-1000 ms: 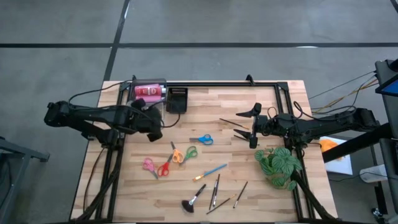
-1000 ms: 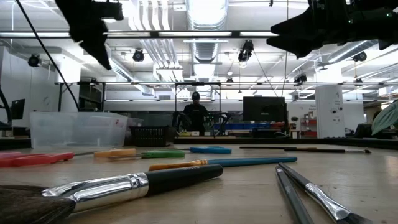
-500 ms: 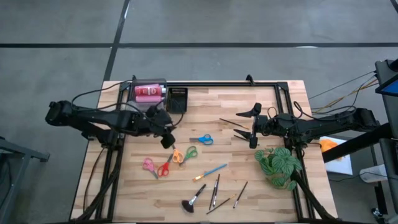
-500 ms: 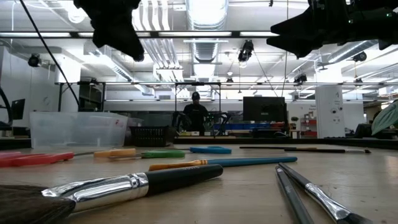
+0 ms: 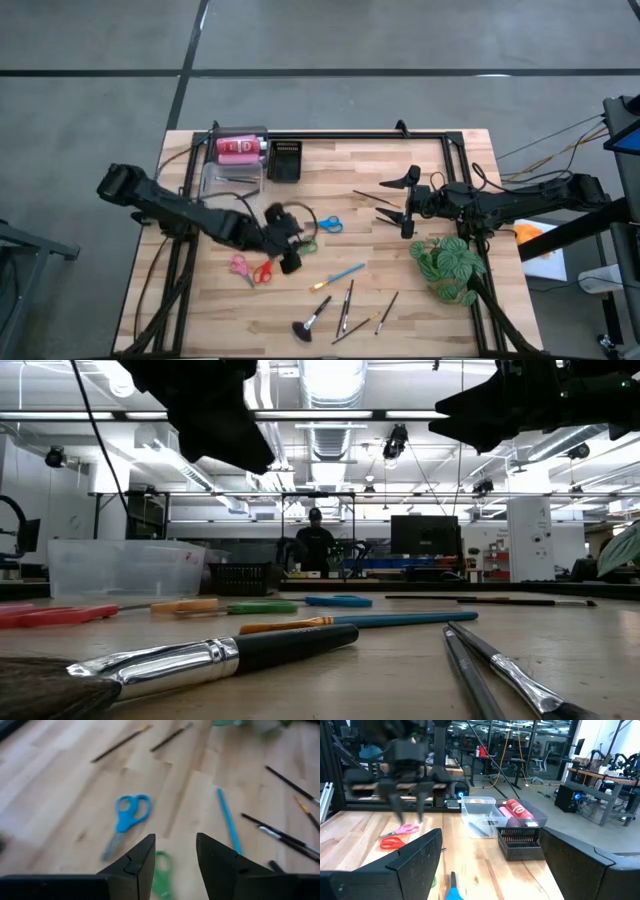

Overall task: Pick & Place Paint Supplies
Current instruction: Put the blue paint brush into the transparent bin

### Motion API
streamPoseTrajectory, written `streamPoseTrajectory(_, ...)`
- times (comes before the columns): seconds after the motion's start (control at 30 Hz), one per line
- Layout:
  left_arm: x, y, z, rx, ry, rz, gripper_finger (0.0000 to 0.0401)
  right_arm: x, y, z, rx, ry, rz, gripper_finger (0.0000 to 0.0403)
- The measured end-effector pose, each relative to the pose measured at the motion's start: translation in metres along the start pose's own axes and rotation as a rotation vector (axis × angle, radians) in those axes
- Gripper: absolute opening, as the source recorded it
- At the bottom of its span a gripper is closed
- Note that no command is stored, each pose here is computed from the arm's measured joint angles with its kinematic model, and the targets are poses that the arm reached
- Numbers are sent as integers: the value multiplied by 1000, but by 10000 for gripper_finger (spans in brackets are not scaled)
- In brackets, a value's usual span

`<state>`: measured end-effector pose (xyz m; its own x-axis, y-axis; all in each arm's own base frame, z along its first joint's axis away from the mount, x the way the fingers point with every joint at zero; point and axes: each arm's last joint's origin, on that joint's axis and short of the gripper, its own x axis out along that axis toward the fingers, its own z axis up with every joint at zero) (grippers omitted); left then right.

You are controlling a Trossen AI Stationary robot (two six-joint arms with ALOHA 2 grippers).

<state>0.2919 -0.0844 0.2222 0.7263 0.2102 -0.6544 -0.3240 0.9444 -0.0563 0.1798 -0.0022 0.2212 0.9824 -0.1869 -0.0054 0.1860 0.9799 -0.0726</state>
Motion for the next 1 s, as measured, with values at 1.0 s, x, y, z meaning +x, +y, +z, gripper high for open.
streamPoseTrajectory(1.0,105,-109,-21,65,45,-60,145,0,0,-2,-5,24,2,331)
